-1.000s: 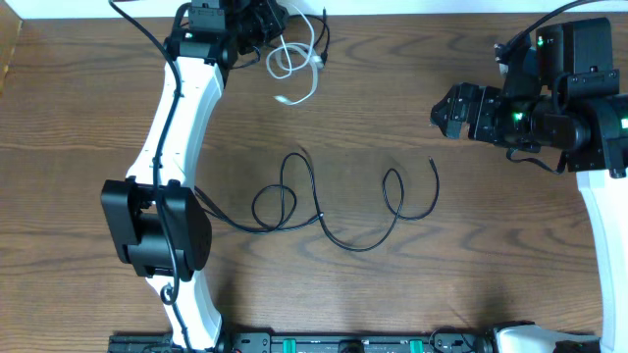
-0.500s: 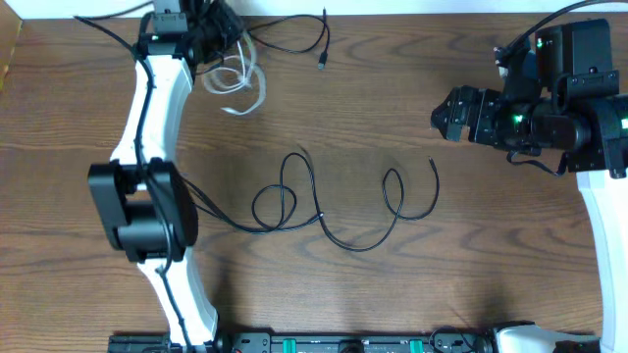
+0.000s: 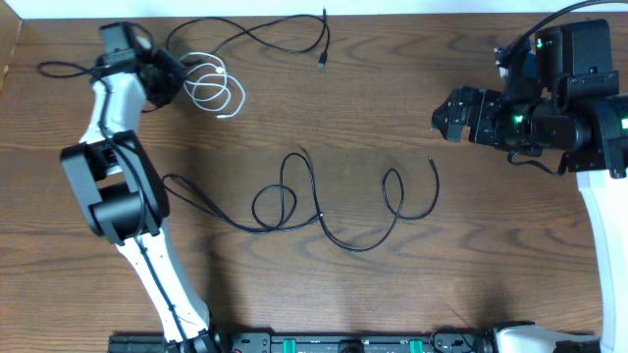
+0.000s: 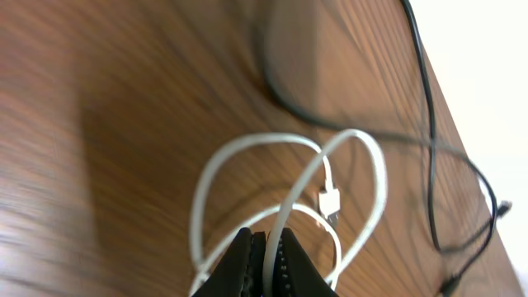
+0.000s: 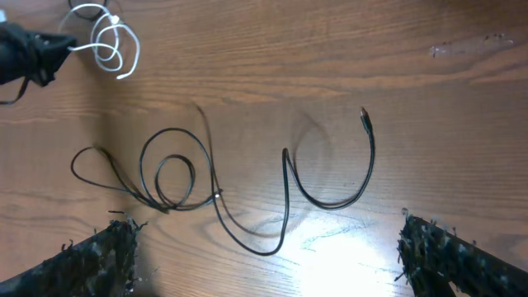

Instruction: Untangle cables

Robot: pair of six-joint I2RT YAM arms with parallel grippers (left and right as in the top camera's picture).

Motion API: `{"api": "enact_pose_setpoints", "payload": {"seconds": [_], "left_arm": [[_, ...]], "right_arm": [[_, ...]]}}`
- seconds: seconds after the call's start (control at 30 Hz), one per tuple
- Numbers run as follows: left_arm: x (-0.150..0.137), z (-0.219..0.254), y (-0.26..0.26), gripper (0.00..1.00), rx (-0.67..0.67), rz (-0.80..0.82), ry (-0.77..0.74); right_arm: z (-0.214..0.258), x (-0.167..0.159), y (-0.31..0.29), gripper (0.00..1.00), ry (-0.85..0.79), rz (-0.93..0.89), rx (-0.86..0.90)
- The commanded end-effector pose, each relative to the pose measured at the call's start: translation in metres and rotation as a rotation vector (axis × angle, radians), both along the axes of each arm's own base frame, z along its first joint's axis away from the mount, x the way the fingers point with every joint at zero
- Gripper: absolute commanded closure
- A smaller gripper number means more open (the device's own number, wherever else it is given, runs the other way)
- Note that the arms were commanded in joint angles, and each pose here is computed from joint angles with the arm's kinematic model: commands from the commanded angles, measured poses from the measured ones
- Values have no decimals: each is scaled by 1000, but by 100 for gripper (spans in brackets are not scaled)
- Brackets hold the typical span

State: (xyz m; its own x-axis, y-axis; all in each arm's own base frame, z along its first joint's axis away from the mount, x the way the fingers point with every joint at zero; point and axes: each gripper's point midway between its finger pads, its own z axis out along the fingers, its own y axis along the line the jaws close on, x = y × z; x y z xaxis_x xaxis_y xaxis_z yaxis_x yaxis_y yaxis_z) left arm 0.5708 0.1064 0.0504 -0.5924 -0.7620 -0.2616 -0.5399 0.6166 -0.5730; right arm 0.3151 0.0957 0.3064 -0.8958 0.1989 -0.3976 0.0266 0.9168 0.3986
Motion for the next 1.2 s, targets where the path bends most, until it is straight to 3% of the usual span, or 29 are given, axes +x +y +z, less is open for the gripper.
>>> {"api": "enact_pose_setpoints", "payload": {"seconds": [0.0,0.03,0.07,0.2,0.23,0.53,0.77,1.0,1.17], "left_arm": [[-4,7,24,92,45,12,-14],[-6,7,30,89,52,12,-16],[-7,7,34,77,59,11,-17],[-10,6,40,12,83,-11,-17],[-10,6,40,9,91,-21,-20],[-13,22,42,9,75,-32,-43],[-25,120,39,8,-31,26,-175],[-85,239,-18,8,-197,-152,-311],[-148,239,-87,8,-177,-385,-170]], "right_arm": [[4,0,3,1,-21,16,-11],[4,0,3,1,-22,16,-11],[5,1,3,1,-24,16,-11],[5,2,3,1,-30,16,-10],[6,2,3,1,-31,16,-10],[5,1,3,1,-26,16,-10],[-11,-1,3,1,17,17,-17],[-40,-6,7,1,92,29,0],[-60,-7,25,1,137,62,100]]}}
